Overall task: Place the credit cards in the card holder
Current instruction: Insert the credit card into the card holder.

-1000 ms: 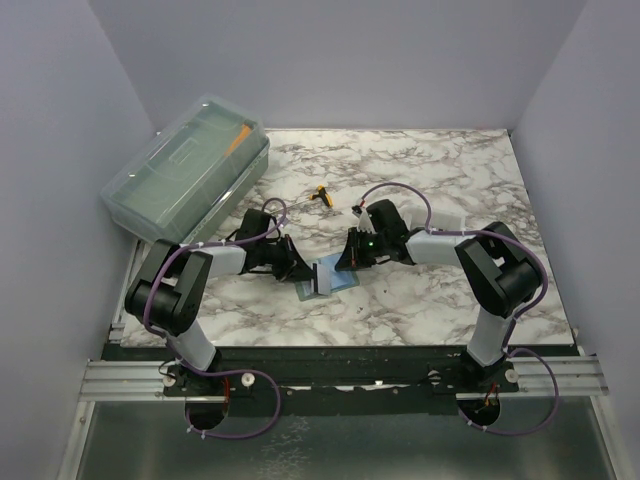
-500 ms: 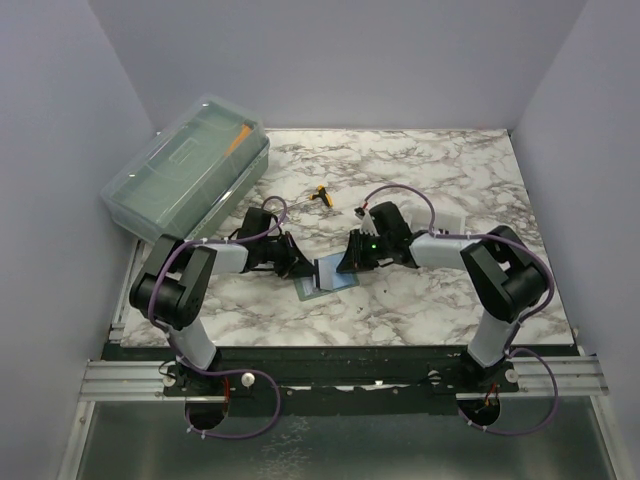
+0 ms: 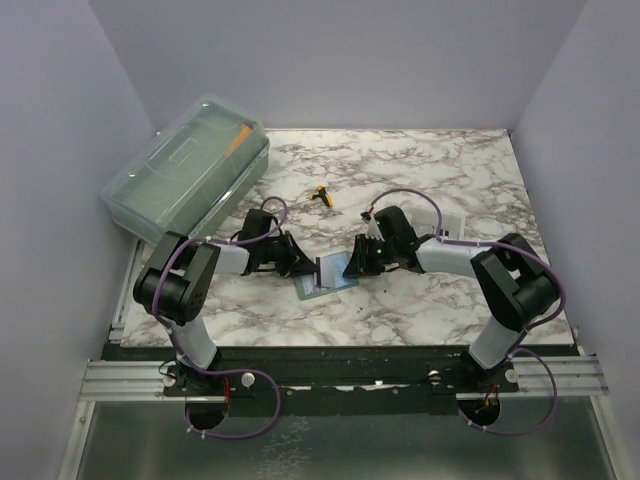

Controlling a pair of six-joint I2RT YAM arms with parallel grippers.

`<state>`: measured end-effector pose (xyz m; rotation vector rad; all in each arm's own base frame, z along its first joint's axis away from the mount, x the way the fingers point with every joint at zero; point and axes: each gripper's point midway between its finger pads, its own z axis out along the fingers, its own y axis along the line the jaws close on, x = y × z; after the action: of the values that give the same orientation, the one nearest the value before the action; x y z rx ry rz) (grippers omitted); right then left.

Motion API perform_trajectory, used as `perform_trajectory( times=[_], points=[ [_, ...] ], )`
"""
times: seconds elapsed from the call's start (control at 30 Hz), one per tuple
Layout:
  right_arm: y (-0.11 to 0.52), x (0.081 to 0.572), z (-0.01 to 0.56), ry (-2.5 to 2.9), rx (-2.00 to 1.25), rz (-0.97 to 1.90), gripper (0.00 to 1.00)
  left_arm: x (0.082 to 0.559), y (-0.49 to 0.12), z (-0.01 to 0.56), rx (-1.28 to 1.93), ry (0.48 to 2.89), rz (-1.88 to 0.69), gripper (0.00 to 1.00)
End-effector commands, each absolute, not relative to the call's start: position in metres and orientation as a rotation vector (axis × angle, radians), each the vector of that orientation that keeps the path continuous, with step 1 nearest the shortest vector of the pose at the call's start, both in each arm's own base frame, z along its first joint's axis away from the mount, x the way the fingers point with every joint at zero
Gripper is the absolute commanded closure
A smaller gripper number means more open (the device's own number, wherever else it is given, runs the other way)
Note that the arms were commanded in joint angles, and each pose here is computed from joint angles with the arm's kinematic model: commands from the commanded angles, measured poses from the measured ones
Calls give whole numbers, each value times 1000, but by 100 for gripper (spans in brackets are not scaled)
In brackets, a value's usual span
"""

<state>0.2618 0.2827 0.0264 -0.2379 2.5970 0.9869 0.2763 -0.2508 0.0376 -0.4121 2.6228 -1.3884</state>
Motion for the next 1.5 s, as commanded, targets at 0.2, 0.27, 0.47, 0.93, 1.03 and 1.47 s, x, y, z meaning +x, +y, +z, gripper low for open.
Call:
perform_trajectory(
  times=[0.2,0.27,0.47,0.93,1.03,1.47],
  points=[
    [269,242,-13,2723,-211,915,91,292,-240,31,-518,2461,-1266,100],
    [269,242,-13,2722,-210,923,91,293,-236,35,-524,2433,-1242,100],
    [270,240,-14,2721,-206,937,92,294,-235,48,-533,2365,-1233,100],
    [273,237,-4,2702,-191,979,92,282,-274,33,-435,2432,-1328,100],
    [274,241,11,2675,-178,1011,88,275,-272,22,-442,2513,-1293,100],
    [256,281,6,2731,-65,734,72,268,-276,2,-412,2699,-1089,100]
  ],
)
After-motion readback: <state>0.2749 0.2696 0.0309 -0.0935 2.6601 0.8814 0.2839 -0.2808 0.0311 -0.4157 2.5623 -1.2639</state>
